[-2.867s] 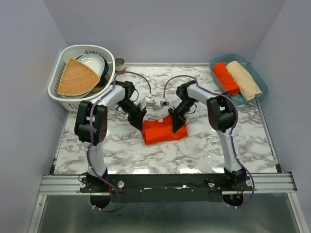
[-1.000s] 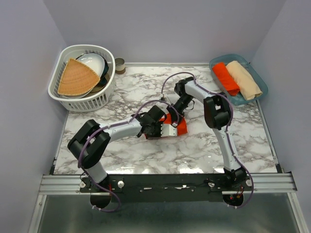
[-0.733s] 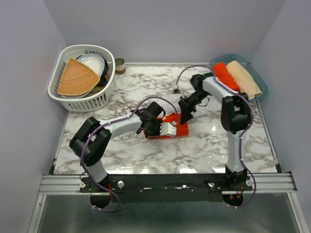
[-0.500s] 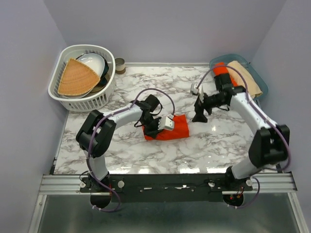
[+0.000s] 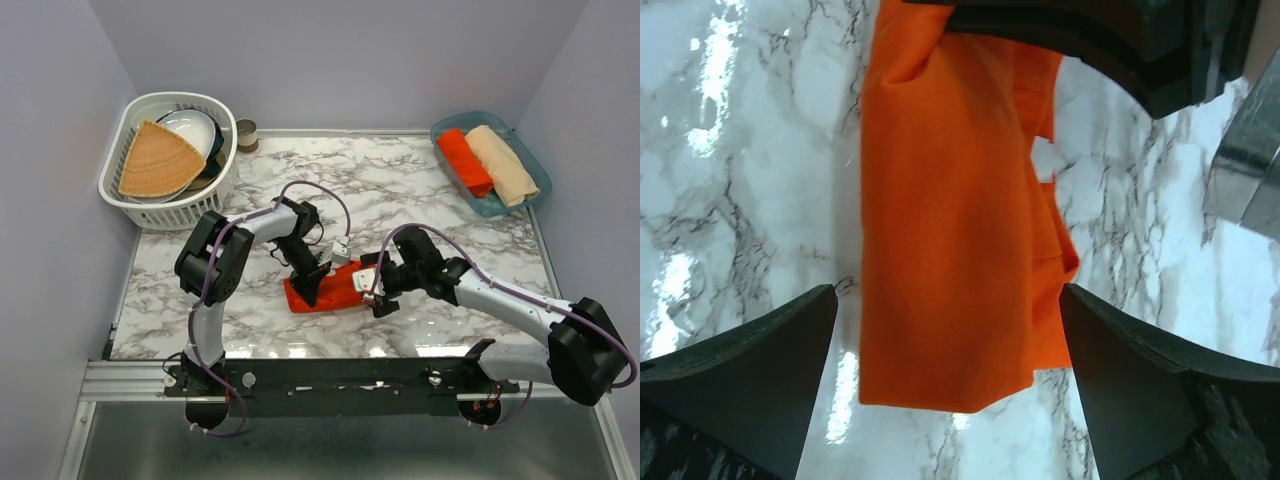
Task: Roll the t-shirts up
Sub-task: Roll the T-shirt to the center of the board.
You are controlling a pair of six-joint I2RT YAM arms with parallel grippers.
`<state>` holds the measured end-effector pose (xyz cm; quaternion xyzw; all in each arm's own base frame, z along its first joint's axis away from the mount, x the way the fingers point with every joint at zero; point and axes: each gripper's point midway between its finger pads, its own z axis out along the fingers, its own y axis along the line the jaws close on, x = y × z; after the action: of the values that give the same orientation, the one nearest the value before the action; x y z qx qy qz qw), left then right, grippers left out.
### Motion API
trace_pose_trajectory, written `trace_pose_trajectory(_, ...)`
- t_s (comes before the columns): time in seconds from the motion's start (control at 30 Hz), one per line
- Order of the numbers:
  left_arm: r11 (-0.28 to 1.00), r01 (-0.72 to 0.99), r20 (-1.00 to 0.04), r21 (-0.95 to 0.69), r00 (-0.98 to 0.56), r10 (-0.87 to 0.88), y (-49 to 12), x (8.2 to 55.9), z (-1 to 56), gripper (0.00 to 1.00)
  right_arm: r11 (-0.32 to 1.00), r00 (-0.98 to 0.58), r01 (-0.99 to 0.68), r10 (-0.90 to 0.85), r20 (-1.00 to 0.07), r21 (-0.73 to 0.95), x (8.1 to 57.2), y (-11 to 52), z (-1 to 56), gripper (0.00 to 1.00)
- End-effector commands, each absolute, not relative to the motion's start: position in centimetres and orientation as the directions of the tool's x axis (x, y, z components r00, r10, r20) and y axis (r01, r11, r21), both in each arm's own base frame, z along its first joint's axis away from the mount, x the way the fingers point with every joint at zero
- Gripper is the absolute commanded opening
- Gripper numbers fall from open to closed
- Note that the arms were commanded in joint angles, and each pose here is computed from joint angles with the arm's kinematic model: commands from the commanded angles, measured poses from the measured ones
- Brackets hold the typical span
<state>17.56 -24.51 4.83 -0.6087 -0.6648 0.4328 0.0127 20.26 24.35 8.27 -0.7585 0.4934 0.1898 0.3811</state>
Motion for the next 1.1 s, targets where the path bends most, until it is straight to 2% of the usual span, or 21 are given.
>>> trace_pose_trajectory(0.0, -0.131, 0.732, -0.514, -0.669, -0.328, 0.793, -24.7, 16.9, 6.1, 0.01, -0.221, 0.497, -0.857, -0.596, -0.631, -0.466, 21.3, 25.9, 7.9, 1.0)
trace_pose_trajectory(0.17, -0.123, 0.721, -0.517, -0.682, -0.356, 0.778, -24.5, 17.3, 6.4, 0.01, -0.283, 0.515, -0.853, -0.592, -0.619, -0.439, 20.2, 25.8, 5.5, 1.0)
trace_pose_trajectory(0.3, -0.132, 0.706, -0.532, -0.696, -0.383, 0.755, -24.5, 17.7, 6.8, 0.01, -0.343, 0.584, -0.808, -0.569, -0.579, -0.479, 19.9, 26.1, 4.8, 1.0)
trace_pose_trajectory(0.43, -0.14, 0.686, -0.539, -0.714, -0.41, 0.736, -24.5, 18.1, 7.2, 0.01, -0.34, 0.579, -0.81, -0.599, -0.554, -0.478, 20.9, 26.5, 4.2, 0.96)
trace_pose_trajectory(0.53, -0.14, 0.678, -0.54, -0.722, -0.425, 0.727, -24.5, 18.3, 7.3, 0.01, -0.306, 0.558, -0.819, -0.621, -0.55, -0.486, 22.3, 27.2, 4.4, 0.85)
trace_pose_trajectory(0.63, -0.137, 0.665, -0.536, -0.735, -0.445, 0.717, -24.4, 18.5, 7.4, 0.01, -0.307, 0.537, -0.836, -0.631, -0.561, -0.455, 22.6, 27.7, 4.6, 0.67)
trace_pose_trajectory(0.67, -0.135, 0.658, -0.533, -0.741, -0.454, 0.714, -24.3, 18.4, 7.5, 0.01, -0.311, 0.529, -0.842, -0.63, -0.568, -0.44, 22.5, 27.7, 4.7, 0.53)
trace_pose_trajectory(0.77, -0.112, 0.638, -0.514, -0.762, -0.492, 0.703, -23.8, 18.6, 7.8, 0.01, -0.342, 0.478, -0.878, -0.65, -0.591, -0.334, 21.2, 27.5, 4.7, 0.35)
trace_pose_trajectory(0.8, -0.103, 0.627, -0.501, -0.772, -0.502, 0.705, -23.6, 18.5, 7.8, 0.01, -0.361, 0.468, -0.883, -0.651, -0.598, -0.299, 20.9, 27.0, 4.8, 0.34)
trace_pose_trajectory(0.83, -0.094, 0.613, -0.487, -0.785, -0.516, 0.705, -23.4, 18.5, 7.8, 0.01, -0.393, 0.422, -0.899, -0.663, -0.618, -0.192, 18.9, 26.0, 4.4, 0.32)
trace_pose_trajectory(0.9, -0.071, 0.58, -0.456, -0.812, -0.553, 0.697, -22.7, 18.3, 8.2, 0.02, -0.421, 0.407, -0.897, -0.669, -0.622, -0.134, 18.6, 25.6, 5.0, 0.3)
trace_pose_trajectory(0.93, -0.06, 0.561, -0.441, -0.825, -0.573, 0.691, -22.5, 18.2, 8.3, 0.02, -0.44, 0.362, -0.897, -0.697, -0.619, -0.028, 17.0, 24.4, 4.8, 0.3)
trace_pose_trajectory(1.07, -0.015, 0.522, -0.4, -0.853, -0.634, 0.661, -21.8, 18.4, 8.5, 0.04, -0.4, 0.214, -0.893, -0.781, -0.587, 0.207, 16.2, 22.7, 4.6, 0.26)
